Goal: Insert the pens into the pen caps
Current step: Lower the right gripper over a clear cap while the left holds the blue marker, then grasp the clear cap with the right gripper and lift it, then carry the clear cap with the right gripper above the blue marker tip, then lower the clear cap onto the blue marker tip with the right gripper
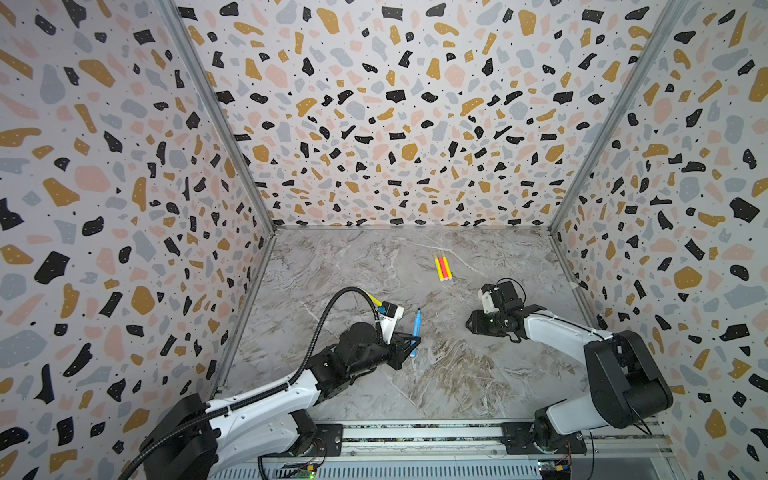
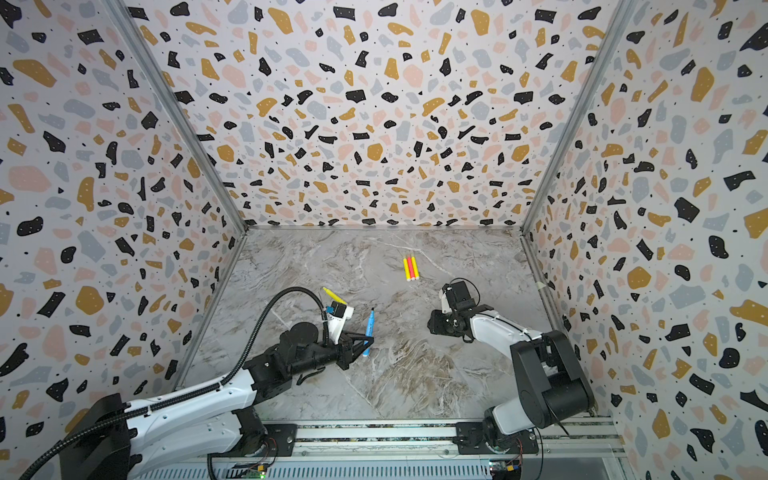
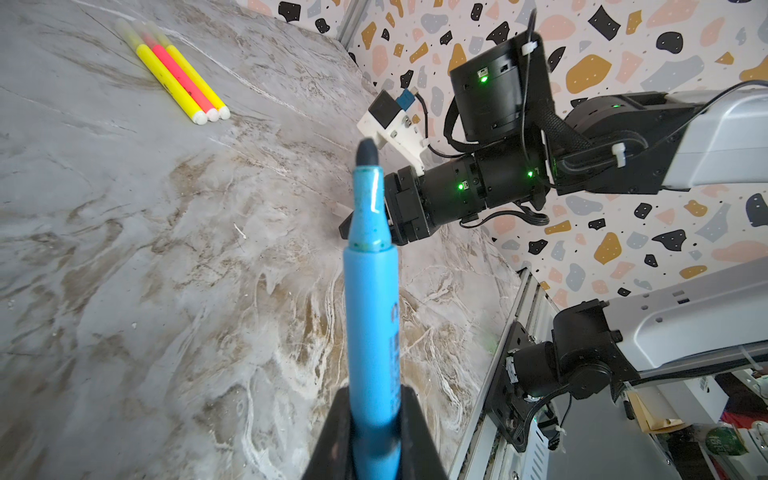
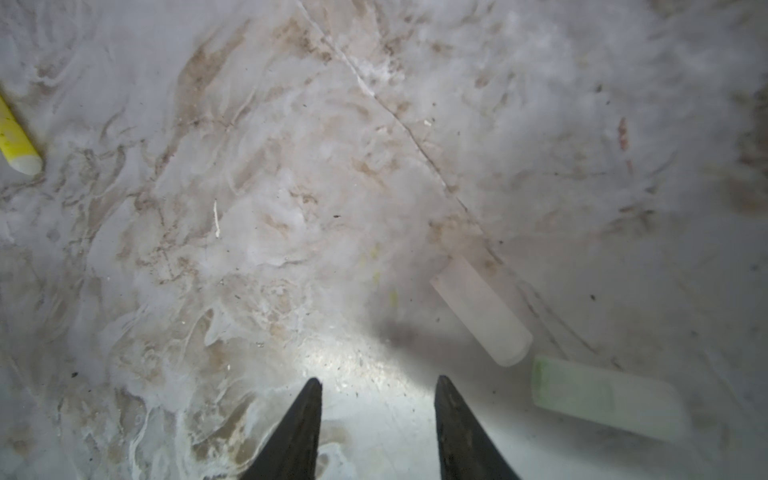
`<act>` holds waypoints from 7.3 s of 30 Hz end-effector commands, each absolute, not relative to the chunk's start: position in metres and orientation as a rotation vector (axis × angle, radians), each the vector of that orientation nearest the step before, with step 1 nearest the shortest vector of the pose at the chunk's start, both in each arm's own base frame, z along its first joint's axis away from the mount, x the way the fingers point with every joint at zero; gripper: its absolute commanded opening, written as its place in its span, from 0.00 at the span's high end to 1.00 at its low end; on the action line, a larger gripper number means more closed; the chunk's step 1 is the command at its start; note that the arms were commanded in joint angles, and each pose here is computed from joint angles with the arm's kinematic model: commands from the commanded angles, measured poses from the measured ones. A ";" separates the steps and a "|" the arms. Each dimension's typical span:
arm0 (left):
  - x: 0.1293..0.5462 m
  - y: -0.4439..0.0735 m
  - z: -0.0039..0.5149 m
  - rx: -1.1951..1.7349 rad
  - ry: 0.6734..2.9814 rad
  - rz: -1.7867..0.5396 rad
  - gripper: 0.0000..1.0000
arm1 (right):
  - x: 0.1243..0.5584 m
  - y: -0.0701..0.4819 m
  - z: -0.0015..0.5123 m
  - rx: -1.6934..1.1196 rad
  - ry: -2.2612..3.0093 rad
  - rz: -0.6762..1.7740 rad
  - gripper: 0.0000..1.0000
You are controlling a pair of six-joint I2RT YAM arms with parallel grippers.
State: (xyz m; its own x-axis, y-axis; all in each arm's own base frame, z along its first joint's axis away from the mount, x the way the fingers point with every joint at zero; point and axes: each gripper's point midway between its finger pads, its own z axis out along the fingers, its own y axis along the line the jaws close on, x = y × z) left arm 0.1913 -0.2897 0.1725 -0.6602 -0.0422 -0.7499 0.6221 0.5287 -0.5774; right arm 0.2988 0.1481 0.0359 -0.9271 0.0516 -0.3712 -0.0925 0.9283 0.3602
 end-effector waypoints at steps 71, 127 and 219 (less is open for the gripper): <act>0.192 -0.283 0.187 0.470 1.978 -1.121 1.00 | 0.335 0.187 0.091 -0.272 2.599 0.543 0.95; 0.170 -0.356 0.226 0.448 1.835 -1.418 1.00 | 0.251 0.241 0.289 -0.247 1.696 1.508 0.97; 0.174 -0.341 0.245 0.445 1.759 -1.346 1.00 | 0.209 0.247 0.283 -0.371 1.713 1.428 0.52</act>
State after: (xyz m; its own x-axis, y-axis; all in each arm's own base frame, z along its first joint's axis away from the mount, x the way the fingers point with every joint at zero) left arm 0.1705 -0.3456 0.2268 -0.6273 -0.1737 -0.7592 0.6782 0.3573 -0.6421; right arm 0.2070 0.2525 0.2627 -0.6480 0.2746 -0.7104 -0.6549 0.2752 0.7038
